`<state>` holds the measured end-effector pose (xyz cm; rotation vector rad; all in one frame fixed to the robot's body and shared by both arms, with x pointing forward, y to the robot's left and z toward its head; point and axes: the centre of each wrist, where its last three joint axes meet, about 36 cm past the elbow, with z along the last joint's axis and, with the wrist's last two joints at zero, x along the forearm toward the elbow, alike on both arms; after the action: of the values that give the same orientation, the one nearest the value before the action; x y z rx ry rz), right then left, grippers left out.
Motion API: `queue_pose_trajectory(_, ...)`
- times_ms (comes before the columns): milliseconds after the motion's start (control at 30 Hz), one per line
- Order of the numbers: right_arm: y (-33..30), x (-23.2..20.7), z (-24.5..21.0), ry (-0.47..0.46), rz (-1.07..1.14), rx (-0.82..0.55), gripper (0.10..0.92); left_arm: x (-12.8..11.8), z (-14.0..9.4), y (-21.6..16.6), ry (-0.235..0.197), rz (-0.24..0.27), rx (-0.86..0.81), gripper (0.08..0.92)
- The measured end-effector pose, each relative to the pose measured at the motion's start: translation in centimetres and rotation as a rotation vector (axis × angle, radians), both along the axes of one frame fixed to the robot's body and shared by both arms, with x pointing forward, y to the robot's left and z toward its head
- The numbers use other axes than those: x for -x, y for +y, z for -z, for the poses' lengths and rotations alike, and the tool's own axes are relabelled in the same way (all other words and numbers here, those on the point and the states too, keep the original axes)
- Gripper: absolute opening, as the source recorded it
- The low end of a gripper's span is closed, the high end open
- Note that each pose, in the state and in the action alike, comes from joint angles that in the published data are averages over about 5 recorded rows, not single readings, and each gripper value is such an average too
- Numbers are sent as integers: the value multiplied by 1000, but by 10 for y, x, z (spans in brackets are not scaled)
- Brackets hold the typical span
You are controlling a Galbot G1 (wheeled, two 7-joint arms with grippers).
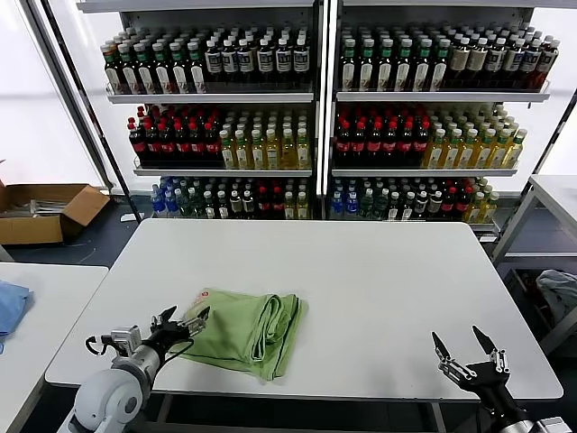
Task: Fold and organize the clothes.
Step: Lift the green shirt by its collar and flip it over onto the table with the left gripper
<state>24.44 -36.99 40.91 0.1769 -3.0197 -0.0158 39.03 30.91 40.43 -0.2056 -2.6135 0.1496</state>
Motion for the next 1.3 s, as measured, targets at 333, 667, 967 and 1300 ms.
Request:
queue_pose_trajectory(333, -1, 5, -1, -3, 23, -8, 823, 1, 22, -10, 38, -1, 13, 715)
queue_pose_trajectory(667, 2, 8, -1, -1, 24, -14, 823, 6, 31, -23, 45, 13, 40, 429)
queue_pose_trajectory(967, 1, 12, 0, -1, 30, -13, 823, 10, 34, -28, 38, 7, 60, 183)
queue_pose_trajectory(1300, -1, 8, -3, -13, 28, -9, 823, 18, 9, -10, -7, -51, 47, 142)
